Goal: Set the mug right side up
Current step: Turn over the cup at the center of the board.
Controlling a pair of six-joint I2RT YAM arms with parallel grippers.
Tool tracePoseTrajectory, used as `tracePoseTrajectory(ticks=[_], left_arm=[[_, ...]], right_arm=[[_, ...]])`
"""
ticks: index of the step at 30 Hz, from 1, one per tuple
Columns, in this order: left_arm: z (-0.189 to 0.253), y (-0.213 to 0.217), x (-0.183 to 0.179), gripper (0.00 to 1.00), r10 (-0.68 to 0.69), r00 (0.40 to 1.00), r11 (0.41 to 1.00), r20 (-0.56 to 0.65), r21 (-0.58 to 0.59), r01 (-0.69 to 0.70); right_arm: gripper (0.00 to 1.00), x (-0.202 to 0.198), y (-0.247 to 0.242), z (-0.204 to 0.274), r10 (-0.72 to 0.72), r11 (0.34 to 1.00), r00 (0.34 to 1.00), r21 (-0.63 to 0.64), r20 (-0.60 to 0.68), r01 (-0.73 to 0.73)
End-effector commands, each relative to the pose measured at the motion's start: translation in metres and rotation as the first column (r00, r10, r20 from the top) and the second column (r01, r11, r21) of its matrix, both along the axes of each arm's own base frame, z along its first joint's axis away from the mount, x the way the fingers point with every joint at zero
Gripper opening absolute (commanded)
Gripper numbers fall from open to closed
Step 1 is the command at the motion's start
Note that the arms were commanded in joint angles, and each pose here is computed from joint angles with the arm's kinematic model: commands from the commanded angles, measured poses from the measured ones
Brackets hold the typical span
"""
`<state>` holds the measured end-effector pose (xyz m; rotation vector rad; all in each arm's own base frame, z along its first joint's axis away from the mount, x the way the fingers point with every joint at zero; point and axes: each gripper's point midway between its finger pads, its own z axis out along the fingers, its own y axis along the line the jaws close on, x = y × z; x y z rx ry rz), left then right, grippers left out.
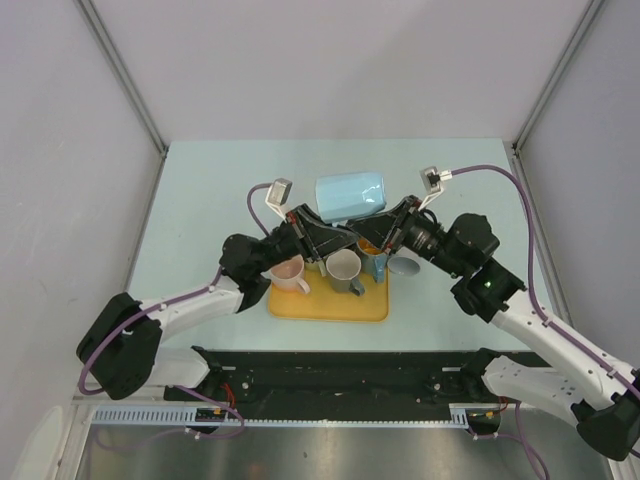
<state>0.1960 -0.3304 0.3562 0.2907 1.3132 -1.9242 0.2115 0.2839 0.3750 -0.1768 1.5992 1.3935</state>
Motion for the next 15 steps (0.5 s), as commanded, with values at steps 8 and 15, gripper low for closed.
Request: tracePoseTrajectory(ticks=[8, 15], left_arm=[[0.035, 0.023, -0.003, 0.00, 0.113, 0.986, 0.990, 0.123, -0.103, -0.100], [0.032, 0.028, -0.006, 0.00, 0.140, 0.979, 0.987, 0.148, -0.101, -0.126]], right_arm=[[0.37, -0.014, -0.009, 0.023, 0.029, 0.999, 0.994, 0.026, 0.105, -0.032], [0.45, -0.015, -0.010, 0.027, 0.034, 0.999, 0.994, 0.034, 0.107, -0.038]])
